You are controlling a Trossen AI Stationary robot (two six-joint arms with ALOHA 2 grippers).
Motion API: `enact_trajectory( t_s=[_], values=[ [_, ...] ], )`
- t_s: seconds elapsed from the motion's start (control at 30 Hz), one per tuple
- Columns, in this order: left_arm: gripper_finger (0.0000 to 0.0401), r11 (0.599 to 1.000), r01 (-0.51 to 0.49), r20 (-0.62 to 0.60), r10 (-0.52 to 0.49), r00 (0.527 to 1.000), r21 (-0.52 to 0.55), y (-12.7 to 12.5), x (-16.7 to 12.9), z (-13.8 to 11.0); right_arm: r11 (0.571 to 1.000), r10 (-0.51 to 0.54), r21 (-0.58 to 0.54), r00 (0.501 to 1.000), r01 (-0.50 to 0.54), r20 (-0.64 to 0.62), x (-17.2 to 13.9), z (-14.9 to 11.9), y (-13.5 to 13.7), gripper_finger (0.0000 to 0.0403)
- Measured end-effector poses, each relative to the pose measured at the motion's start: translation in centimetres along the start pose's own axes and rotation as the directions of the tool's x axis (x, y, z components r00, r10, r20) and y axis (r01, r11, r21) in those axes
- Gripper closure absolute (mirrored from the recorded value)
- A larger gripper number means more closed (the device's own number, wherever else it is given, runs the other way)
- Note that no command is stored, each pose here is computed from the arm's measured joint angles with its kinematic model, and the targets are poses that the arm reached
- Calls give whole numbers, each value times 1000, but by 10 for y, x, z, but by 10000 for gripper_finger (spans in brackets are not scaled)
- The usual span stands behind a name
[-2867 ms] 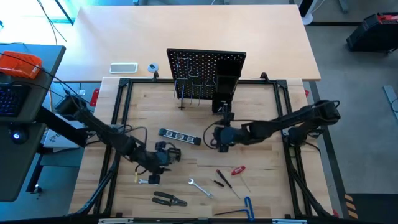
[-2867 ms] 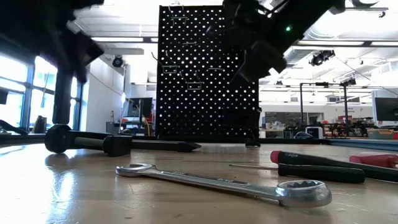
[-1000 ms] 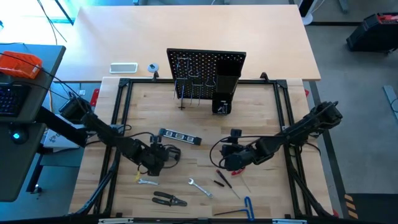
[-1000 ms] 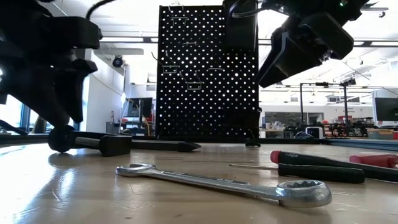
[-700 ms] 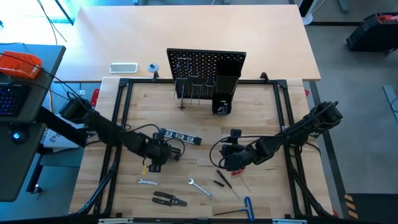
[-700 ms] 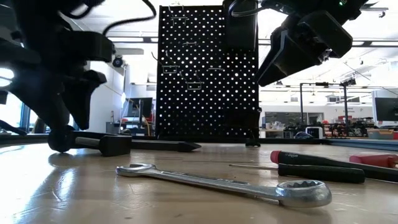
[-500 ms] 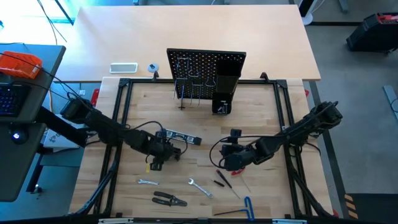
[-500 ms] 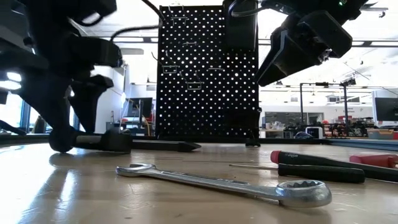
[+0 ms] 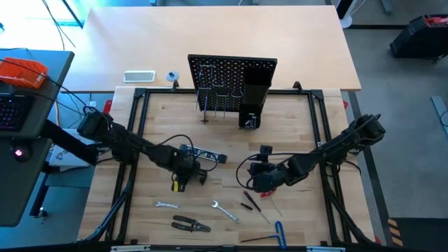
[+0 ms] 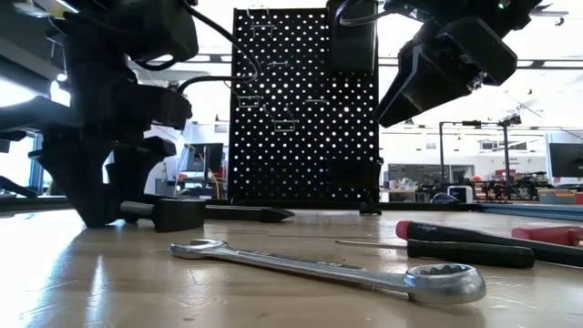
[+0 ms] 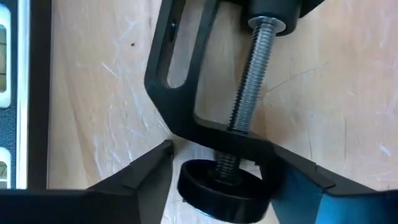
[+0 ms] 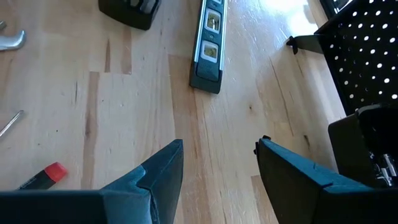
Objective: Hang tools onto peg board
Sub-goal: Hang the black clamp onto the peg board
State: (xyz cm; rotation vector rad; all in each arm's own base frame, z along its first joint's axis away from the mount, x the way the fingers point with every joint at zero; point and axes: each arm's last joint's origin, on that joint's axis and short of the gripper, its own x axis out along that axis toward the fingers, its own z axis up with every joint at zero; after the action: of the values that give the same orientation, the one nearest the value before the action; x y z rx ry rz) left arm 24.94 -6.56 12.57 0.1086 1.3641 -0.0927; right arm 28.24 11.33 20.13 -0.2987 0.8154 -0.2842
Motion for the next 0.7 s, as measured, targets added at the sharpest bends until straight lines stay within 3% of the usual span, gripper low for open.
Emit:
enact_trajectory(
  t_s=[0.17,0.57,0.7],
  values=[
    [235,1000,7,31,-7,999,4,0,-3,2,1000,-5,-1,1000,5,1,0,0,0,203],
    [235,1000,17,212,-14,977,-11,0,-23,12,1000,-6,0,1000,6,6,0,0,1,203],
    [235,1000,-11,286,18,958,-25,2,-34,15,999,-47,-20,999,48,25,-3,0,3,203]
  ],
)
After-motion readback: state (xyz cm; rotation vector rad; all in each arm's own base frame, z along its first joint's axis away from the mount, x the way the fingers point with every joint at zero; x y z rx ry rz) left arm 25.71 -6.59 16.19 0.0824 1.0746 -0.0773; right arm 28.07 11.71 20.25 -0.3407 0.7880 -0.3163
